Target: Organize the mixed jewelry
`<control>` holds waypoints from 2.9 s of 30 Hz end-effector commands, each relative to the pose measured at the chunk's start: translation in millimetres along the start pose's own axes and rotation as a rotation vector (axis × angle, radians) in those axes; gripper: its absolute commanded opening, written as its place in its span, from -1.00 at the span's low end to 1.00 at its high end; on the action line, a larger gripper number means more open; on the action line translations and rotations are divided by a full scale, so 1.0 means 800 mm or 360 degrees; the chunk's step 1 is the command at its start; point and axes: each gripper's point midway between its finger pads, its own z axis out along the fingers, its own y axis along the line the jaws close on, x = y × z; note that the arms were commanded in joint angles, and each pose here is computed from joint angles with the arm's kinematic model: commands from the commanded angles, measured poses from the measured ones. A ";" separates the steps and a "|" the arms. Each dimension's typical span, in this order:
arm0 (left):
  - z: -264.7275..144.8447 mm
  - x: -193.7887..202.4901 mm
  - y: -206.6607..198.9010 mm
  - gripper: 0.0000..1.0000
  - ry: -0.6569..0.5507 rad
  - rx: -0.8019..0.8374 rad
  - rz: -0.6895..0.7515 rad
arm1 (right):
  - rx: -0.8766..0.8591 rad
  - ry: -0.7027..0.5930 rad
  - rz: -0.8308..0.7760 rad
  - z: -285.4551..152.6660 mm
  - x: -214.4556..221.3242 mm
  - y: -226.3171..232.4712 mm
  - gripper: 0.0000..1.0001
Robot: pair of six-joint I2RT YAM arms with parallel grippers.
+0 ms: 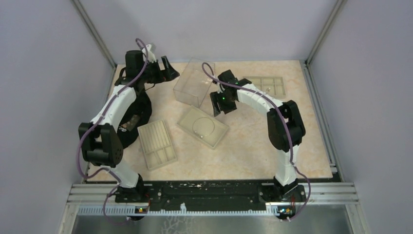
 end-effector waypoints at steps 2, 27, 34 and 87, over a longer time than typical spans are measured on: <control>-0.037 0.032 0.012 0.97 0.0065 -0.0141 -0.0062 | 0.0023 0.0043 -0.0188 -0.005 0.019 -0.005 0.13; -0.046 0.050 0.017 0.97 0.0114 -0.0178 -0.0079 | 0.0121 0.0163 -0.0168 0.009 0.096 -0.010 -0.69; -0.035 0.059 0.020 0.97 0.0157 -0.0160 -0.0097 | 0.0242 0.0206 -0.0073 -0.020 0.144 -0.031 -1.00; 0.116 0.048 0.055 0.97 0.0234 0.0140 -0.0338 | -0.0854 -0.0588 0.0802 0.023 -0.202 0.073 0.63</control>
